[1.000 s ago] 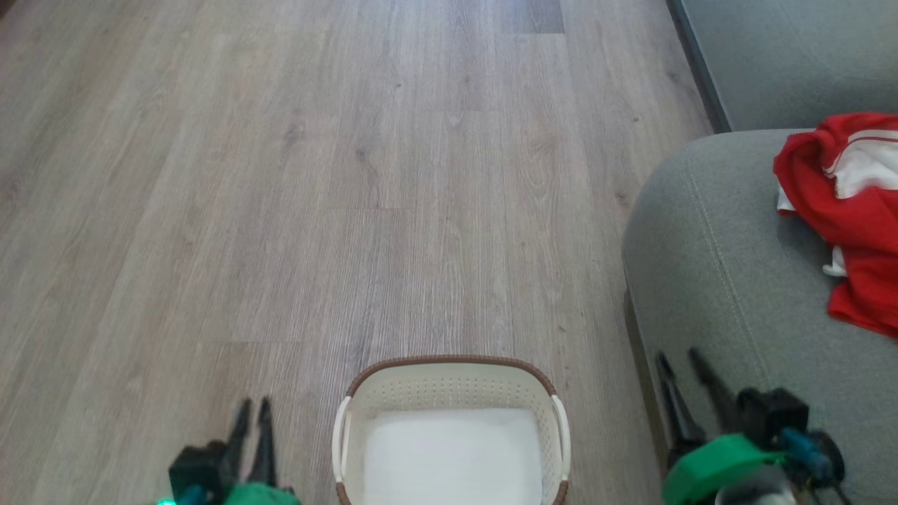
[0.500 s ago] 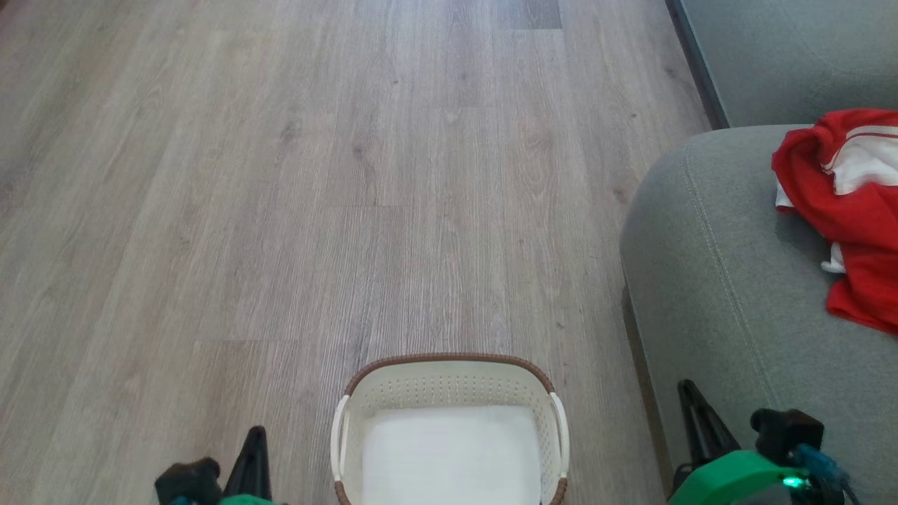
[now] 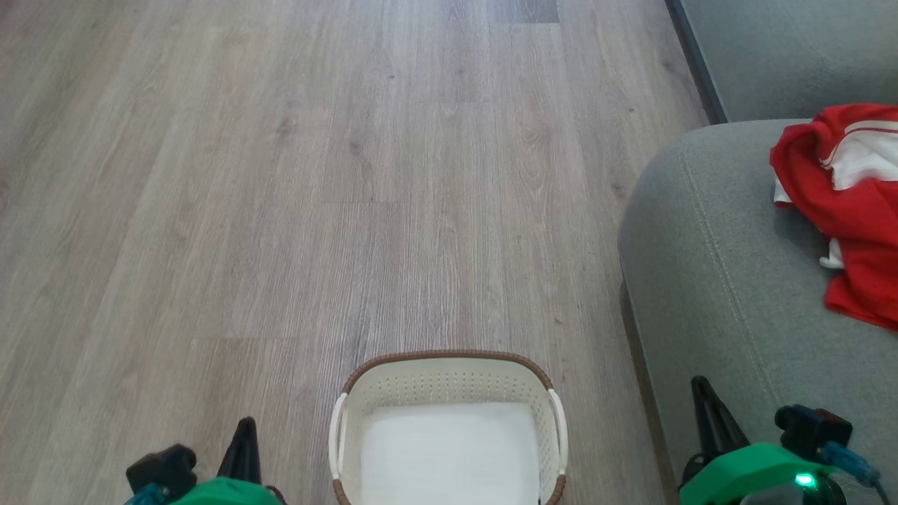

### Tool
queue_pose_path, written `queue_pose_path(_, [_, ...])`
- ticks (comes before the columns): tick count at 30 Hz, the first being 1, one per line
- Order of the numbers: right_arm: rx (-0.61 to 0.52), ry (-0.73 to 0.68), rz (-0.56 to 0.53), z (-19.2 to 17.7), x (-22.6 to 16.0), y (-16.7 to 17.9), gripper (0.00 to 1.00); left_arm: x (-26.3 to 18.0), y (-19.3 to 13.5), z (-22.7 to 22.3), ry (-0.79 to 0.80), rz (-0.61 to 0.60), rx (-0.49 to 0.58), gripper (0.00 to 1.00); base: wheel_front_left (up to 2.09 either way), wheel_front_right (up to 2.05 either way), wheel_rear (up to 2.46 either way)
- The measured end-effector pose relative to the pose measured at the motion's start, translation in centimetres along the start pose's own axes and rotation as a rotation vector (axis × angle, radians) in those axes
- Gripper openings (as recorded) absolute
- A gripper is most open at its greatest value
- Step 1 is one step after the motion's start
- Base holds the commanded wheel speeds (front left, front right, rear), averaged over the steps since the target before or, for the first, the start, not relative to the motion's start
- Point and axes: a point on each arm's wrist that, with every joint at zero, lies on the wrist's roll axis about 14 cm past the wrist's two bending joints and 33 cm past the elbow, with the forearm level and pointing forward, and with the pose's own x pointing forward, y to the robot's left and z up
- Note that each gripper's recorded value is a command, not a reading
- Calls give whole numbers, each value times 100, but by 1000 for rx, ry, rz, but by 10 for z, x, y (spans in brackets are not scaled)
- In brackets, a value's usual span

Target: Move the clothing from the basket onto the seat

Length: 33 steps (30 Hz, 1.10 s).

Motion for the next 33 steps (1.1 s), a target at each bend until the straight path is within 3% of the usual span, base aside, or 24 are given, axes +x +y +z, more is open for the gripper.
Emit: queue_pose_path(33, [388,-28,-60,16,11,-14,0,19,-1,9,55,-13,-397,0,0,0,0])
